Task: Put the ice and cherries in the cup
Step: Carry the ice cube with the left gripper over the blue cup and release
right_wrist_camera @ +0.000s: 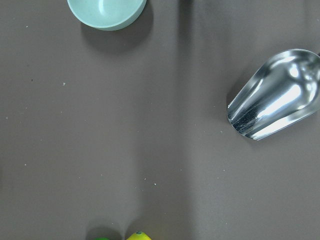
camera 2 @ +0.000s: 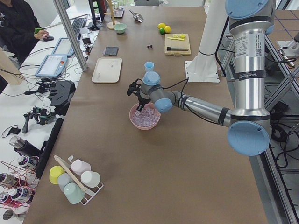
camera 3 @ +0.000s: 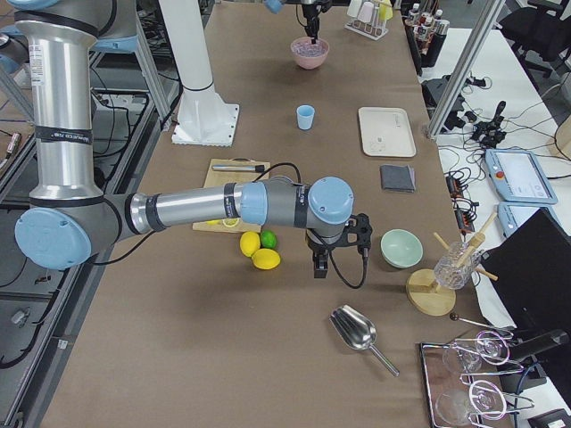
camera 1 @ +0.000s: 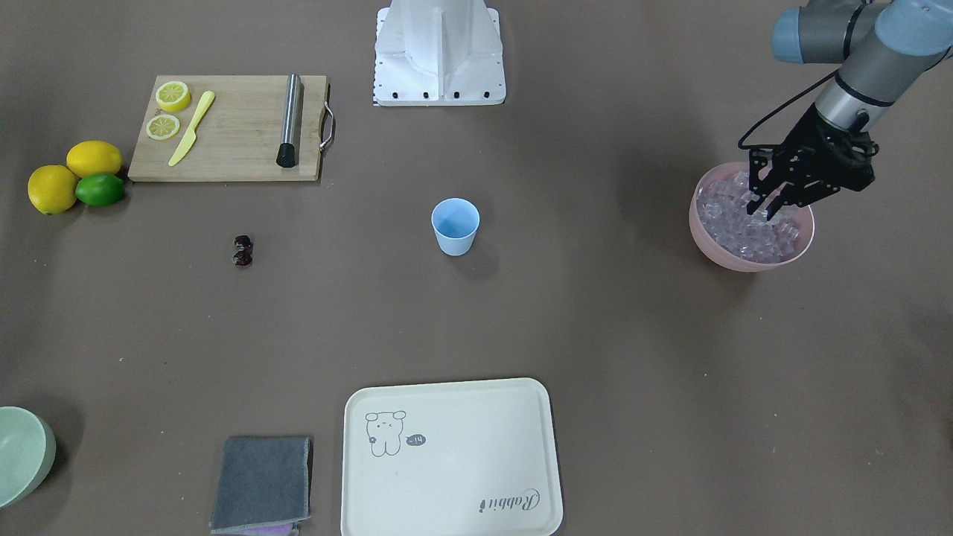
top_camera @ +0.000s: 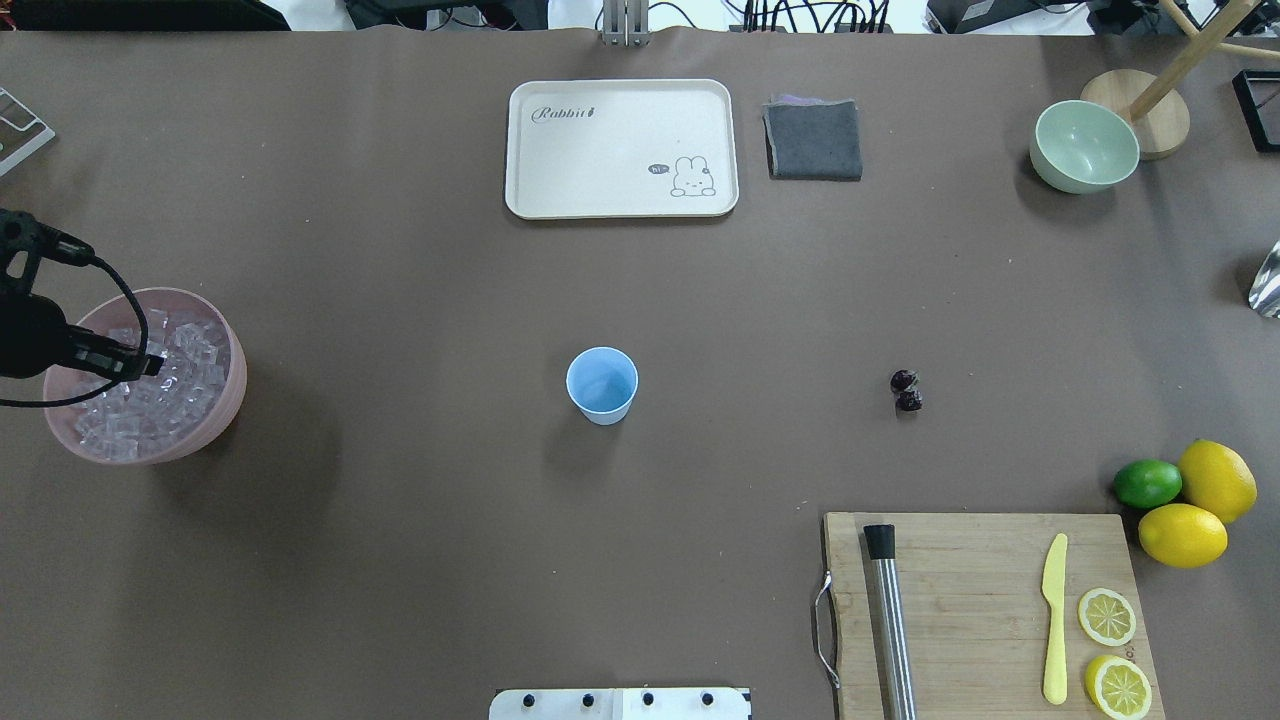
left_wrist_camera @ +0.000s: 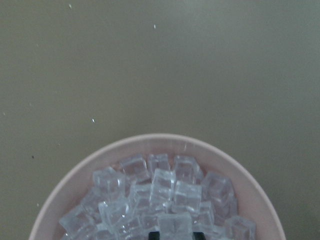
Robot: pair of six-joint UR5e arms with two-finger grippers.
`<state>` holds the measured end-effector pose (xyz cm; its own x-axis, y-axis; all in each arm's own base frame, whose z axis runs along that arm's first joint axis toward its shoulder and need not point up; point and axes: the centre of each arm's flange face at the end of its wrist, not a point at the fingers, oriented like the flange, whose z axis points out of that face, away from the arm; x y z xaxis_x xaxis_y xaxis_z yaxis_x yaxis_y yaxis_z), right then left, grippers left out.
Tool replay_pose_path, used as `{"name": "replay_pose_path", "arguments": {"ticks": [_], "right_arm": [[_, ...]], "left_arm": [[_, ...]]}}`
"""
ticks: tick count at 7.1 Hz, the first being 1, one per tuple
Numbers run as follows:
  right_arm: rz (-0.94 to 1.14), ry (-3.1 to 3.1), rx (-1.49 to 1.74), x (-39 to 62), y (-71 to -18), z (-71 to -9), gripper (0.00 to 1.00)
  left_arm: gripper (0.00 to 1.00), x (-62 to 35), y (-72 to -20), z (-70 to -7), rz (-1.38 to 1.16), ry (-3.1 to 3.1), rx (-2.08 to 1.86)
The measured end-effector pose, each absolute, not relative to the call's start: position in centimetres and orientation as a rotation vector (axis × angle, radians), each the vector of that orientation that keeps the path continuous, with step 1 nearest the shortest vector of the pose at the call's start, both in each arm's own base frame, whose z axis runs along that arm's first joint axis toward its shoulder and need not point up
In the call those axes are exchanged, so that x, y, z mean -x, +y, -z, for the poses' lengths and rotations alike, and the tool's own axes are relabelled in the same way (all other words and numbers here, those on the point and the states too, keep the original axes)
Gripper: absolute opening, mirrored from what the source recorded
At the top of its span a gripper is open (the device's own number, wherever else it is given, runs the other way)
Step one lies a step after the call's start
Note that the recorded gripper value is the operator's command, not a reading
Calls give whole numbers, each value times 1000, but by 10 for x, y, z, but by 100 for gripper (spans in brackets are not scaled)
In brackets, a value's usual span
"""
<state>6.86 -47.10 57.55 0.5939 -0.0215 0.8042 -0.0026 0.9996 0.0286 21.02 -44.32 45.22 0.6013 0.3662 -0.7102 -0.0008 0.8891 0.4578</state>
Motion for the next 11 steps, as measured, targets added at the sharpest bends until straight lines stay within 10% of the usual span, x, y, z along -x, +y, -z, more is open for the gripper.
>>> {"name": "replay_pose_path", "arguments": {"ticks": [6, 10, 11], "right_arm": [[10, -907, -22, -71, -469, -583, 100], [8, -905, -19, -71, -467, -585, 100], [7, -905, -18, -71, -467, -585, 100]], "left_arm": [[0, -443, -434, -214, -60, 1204, -494], [0, -535, -375, -186, -72, 1190, -499], [88, -538, -374, -188, -73, 1183, -497]]}}
